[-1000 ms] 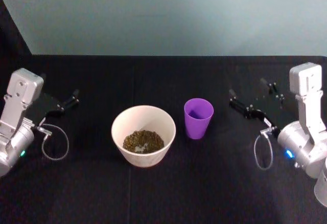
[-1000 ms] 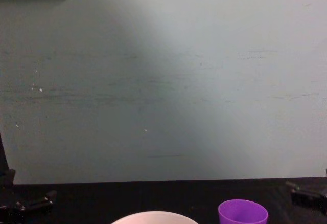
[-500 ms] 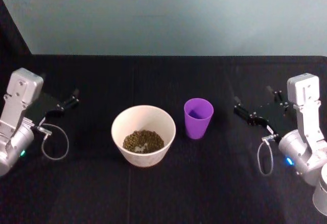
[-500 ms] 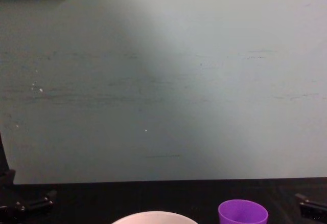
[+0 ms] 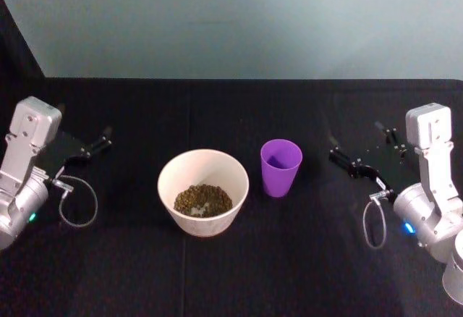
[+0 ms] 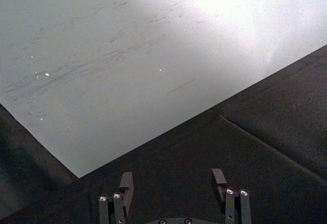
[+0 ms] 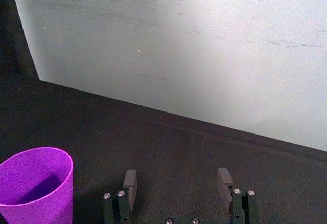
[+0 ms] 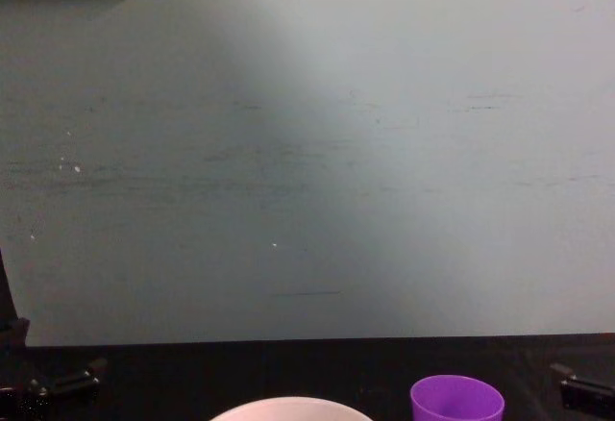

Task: Pick up the cup and pour the mung beans from the cup into the bowl.

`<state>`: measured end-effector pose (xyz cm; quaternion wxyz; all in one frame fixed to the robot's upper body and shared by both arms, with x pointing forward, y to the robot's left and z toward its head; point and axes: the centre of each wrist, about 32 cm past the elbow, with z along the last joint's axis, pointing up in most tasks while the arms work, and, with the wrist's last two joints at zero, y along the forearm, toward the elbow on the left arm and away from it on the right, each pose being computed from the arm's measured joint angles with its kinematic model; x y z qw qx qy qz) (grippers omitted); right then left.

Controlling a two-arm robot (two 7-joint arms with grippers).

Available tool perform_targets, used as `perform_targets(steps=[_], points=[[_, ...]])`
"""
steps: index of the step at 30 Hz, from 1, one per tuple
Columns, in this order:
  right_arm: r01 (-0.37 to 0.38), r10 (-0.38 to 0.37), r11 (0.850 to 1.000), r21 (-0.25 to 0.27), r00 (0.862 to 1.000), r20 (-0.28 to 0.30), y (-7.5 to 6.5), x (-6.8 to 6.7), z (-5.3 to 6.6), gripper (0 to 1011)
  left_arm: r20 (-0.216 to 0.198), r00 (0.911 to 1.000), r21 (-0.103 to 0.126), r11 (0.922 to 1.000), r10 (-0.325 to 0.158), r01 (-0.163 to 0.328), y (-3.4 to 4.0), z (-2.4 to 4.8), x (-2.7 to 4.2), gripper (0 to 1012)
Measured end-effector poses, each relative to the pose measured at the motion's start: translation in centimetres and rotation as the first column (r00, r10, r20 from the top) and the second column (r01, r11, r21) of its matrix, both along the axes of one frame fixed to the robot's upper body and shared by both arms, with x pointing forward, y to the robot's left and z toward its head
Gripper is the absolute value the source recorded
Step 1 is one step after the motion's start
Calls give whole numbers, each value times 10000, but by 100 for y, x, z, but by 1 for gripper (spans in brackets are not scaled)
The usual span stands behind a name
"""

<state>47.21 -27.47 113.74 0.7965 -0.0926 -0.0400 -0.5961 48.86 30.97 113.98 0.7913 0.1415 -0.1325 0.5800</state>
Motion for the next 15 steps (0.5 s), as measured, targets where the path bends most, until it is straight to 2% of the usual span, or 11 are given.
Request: perform_targets(steps=[15], points=[[-27, 27, 10000, 20, 10000, -22, -1, 3, 2, 1004, -1, 10000, 0, 10000, -1, 1, 0, 0, 0, 1000]])
